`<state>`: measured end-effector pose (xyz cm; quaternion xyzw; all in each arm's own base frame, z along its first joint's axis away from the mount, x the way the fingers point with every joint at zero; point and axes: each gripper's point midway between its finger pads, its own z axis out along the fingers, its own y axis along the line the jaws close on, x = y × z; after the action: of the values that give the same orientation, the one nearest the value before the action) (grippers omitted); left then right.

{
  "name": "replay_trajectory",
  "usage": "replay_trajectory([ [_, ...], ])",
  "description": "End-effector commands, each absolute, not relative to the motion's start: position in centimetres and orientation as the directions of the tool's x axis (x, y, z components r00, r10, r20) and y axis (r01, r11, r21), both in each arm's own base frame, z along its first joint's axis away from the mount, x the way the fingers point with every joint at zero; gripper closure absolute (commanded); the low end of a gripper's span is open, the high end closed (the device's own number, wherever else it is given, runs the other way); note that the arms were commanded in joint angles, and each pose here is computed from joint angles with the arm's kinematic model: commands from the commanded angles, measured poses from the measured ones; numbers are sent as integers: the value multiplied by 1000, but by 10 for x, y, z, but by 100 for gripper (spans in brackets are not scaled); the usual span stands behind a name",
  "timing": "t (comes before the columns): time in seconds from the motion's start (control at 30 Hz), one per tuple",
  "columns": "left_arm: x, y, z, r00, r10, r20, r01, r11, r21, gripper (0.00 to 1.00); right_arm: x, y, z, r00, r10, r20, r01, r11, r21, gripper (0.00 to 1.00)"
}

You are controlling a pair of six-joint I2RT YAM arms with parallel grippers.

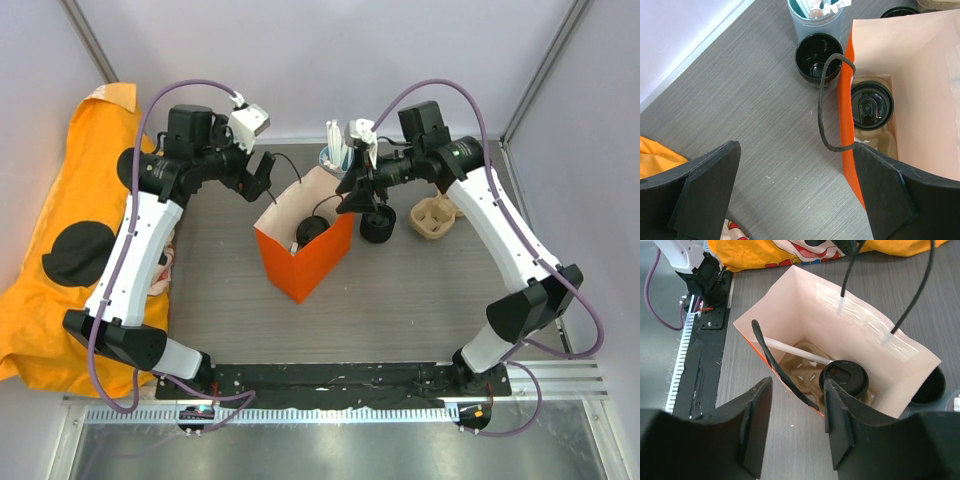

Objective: Pack the takeout coffee

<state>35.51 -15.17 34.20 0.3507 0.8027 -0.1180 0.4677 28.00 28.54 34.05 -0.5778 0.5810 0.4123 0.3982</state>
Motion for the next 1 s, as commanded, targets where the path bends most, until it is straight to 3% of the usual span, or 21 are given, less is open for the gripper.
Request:
replay_trajectory([
  [0.0, 363, -156, 366, -253, 425, -869, 657, 735, 168, 1, 278, 294, 362, 55, -306, -950, -998, -27, -50, 55],
  [0.27, 363, -156, 364, -246, 436, -866, 659, 730, 180, 1, 269, 290, 362, 60, -322, -945, -998, -23, -55, 79],
  [0.43, 365, -157, 362, -244, 448, -860, 657, 729, 193, 1, 261, 288, 361, 70, -340, -938, -998, -29, -64, 87],
  [0.97, 371, -167, 356, -228, 493, -840, 653, 717, 243, 1, 216, 300, 356, 81, -390, -917, -994, -99, -46, 91],
])
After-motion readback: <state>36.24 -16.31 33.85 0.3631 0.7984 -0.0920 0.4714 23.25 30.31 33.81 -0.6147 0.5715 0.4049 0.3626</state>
